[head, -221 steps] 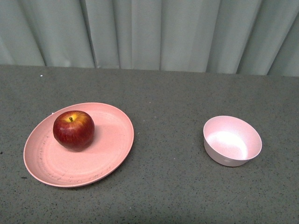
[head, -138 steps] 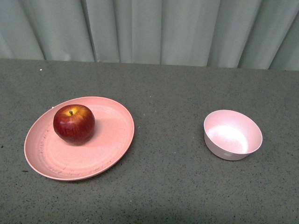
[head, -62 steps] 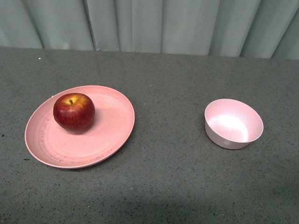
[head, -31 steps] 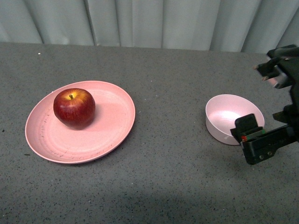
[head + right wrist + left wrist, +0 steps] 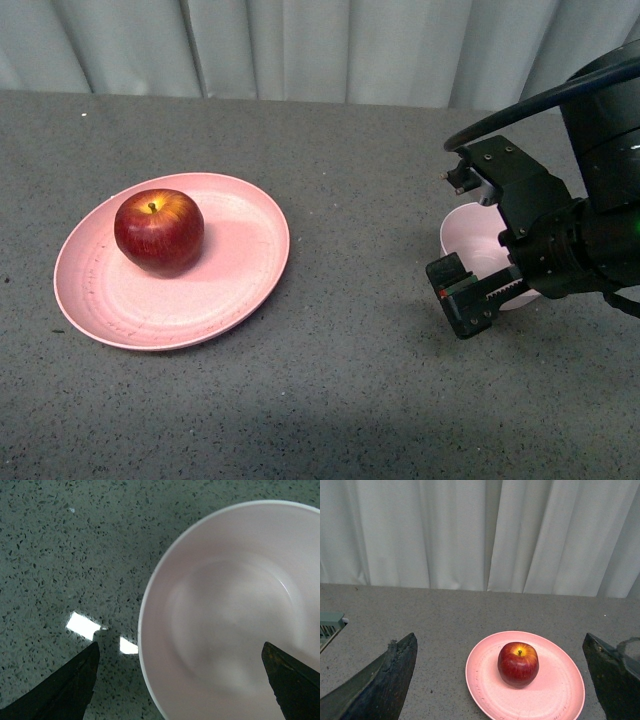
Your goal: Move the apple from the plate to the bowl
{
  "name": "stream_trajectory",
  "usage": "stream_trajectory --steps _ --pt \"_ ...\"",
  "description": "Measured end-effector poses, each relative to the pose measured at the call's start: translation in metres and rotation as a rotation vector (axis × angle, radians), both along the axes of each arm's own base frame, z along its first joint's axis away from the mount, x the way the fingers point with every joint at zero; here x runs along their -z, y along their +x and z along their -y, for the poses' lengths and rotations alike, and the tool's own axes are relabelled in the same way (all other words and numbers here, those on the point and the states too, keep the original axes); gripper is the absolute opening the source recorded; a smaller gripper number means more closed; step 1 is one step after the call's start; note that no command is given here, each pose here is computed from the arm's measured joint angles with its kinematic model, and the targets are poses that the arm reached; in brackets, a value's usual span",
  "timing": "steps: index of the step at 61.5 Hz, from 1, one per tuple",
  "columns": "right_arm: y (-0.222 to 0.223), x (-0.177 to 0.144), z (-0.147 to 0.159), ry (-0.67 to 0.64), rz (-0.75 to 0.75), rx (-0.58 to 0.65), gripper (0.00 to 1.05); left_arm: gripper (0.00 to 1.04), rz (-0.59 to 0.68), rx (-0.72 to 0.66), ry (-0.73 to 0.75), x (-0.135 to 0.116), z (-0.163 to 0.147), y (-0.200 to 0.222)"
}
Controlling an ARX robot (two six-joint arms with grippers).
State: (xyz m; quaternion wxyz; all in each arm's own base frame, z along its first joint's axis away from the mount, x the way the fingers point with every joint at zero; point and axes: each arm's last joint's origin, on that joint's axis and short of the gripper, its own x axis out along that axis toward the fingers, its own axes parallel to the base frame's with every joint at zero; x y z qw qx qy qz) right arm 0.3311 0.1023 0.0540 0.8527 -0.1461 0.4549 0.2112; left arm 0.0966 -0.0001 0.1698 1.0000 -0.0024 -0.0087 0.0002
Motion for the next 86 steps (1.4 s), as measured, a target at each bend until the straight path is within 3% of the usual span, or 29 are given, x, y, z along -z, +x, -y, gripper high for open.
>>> stream_trajectory --steps 20,31,54,70,86 --pt "0.020 0.001 -0.017 -0.009 -0.013 -0.051 0.95 0.98 0.000 0.000 0.000 0.000 0.000 0.000" --pt "0.018 -0.001 -0.029 -0.020 -0.033 -0.091 0.56 0.98 0.000 0.000 0.000 0.000 0.000 0.000" --pt "0.016 -0.001 -0.032 -0.058 -0.046 -0.095 0.02 0.98 0.000 0.000 0.000 0.000 0.000 0.000" --pt "0.015 -0.007 -0.030 -0.082 -0.043 -0.101 0.01 0.98 0.000 0.000 0.000 0.000 0.000 0.000" --pt "0.007 -0.049 -0.046 0.096 0.015 -0.226 0.01 0.98 0.000 0.000 0.000 0.000 0.000 0.000"
